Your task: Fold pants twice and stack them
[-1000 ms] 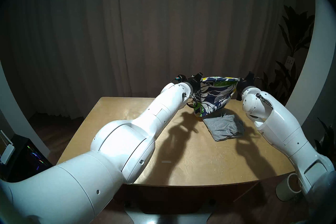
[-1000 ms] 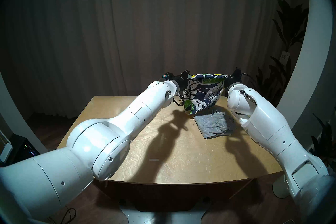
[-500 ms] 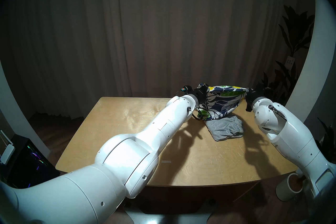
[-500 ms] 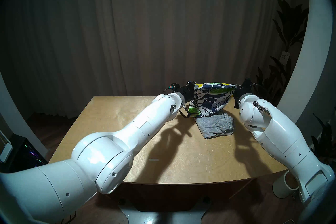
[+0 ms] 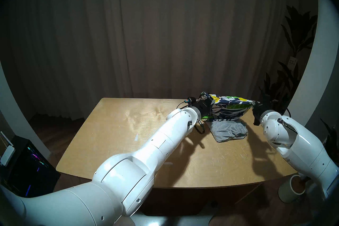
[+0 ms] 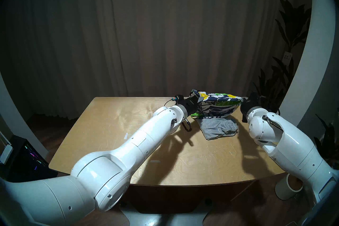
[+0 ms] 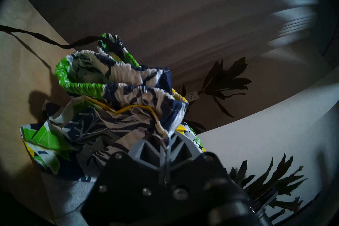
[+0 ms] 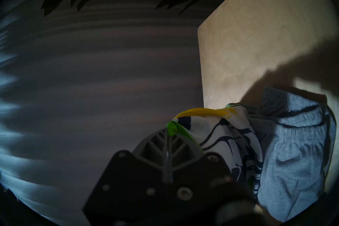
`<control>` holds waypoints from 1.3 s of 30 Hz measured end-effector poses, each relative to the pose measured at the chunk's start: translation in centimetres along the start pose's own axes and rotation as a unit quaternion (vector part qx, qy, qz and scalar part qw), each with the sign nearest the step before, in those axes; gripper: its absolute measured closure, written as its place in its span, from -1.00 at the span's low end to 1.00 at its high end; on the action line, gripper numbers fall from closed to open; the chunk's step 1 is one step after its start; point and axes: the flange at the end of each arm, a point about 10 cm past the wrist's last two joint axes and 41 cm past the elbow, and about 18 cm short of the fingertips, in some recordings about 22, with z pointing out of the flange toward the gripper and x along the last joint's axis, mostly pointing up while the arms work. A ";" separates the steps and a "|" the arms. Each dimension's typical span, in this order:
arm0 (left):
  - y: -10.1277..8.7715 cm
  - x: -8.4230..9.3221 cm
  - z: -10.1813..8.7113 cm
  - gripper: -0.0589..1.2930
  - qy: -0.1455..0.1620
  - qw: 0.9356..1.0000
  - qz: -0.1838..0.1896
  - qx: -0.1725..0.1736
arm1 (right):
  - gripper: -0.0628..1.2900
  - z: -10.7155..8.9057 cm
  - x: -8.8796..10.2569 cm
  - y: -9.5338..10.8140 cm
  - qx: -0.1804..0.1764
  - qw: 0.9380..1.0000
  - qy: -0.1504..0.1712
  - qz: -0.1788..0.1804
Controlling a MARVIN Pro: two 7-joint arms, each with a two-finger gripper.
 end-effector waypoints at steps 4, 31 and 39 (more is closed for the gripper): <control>0.2 -1.0 -0.5 0.95 -0.019 1.000 0.002 -0.010 | 0.95 -0.6 0.7 0.4 -0.005 1.000 0.006 -0.006; -1.7 -7.0 -5.7 0.95 -0.088 0.994 -0.018 0.063 | 0.95 -5.5 2.3 4.9 -0.052 0.998 0.008 -0.030; -2.2 -8.0 -7.5 0.38 -0.080 0.990 -0.027 0.113 | 0.95 -6.6 3.7 5.9 -0.051 0.998 0.020 -0.037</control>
